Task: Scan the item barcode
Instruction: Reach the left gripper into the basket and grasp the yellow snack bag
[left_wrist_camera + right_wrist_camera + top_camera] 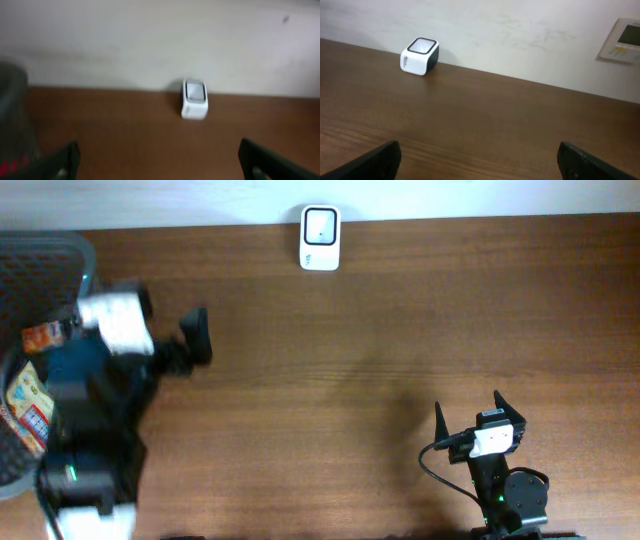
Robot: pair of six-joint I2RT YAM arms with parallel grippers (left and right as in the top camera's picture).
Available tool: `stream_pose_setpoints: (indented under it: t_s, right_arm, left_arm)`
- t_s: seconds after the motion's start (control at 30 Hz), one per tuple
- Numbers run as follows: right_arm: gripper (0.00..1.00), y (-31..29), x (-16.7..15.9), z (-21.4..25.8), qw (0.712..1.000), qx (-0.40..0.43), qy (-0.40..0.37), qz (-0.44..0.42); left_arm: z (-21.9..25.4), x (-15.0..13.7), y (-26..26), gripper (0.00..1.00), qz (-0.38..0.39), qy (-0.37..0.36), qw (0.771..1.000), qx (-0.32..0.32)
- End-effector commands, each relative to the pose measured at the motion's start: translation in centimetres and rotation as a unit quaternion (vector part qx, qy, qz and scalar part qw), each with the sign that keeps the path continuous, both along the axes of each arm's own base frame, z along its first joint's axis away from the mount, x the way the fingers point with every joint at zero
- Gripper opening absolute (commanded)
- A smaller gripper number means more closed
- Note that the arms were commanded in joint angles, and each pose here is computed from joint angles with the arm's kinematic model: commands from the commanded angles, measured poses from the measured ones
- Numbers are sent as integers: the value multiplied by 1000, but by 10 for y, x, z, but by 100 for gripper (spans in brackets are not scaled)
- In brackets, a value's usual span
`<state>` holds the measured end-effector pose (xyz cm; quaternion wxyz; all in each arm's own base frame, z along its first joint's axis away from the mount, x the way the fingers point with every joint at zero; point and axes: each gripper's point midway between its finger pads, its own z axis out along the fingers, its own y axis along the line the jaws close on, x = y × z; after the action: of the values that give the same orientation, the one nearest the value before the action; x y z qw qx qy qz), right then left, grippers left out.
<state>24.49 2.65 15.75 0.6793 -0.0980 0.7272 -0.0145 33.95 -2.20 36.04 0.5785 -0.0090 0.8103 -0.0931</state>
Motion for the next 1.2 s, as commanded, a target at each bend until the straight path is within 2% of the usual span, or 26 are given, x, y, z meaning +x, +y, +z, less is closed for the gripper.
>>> stream_pose_setpoints:
  t_s: [0.0, 0.17, 0.3, 0.37, 0.47, 0.53, 0.57, 0.67, 0.77, 0.87, 1.03, 1.1, 1.17]
  right_arm:
    - [99, 0, 0, -2, 1000, 3, 2, -1]
    - [99, 0, 0, -2, 1000, 3, 2, -1]
    - [99, 0, 0, -2, 1000, 3, 2, -1]
    - [99, 0, 0, -2, 1000, 3, 2, -1]
    - [98, 0, 0, -2, 1000, 3, 2, -1]
    - [99, 0, 0, -2, 1000, 3, 2, -1]
    - [99, 0, 0, -2, 1000, 3, 2, -1]
    - [99, 0, 0, -2, 1000, 3, 2, -1]
    - [99, 0, 0, -2, 1000, 3, 2, -1]
    - [99, 0, 0, -2, 1000, 3, 2, -1]
    - [99, 0, 0, -2, 1000, 3, 2, -1]
    - [99, 0, 0, -2, 1000, 3, 2, -1]
    - [99, 0, 0, -2, 1000, 3, 2, -1]
  left_arm:
    - [35, 25, -7, 99, -40, 37, 997, 48]
    - [68, 48, -8, 99, -47, 64, 995, 53]
    - [67, 52, -9, 99, -52, 69, 995, 55]
    - [67, 53, -17, 99, -89, 60, 991, 81]
    - [74, 58, -10, 100, -68, 43, 993, 90]
    - [83, 64, 6, 93, -19, 31, 995, 95]
    - [86, 67, 18, 86, 22, 29, 995, 91]
    - [99, 72, 55, 85, 129, 24, 986, 101]
    - [113, 73, 106, 90, 252, 15, 962, 101]
    - [112, 70, 150, 92, 324, 20, 941, 91]
    - [88, 43, 223, 84, 432, 50, 900, 18]
    - [77, 32, 246, 84, 458, 66, 886, 4]
    - [64, 24, 264, 77, 471, 87, 878, -2]
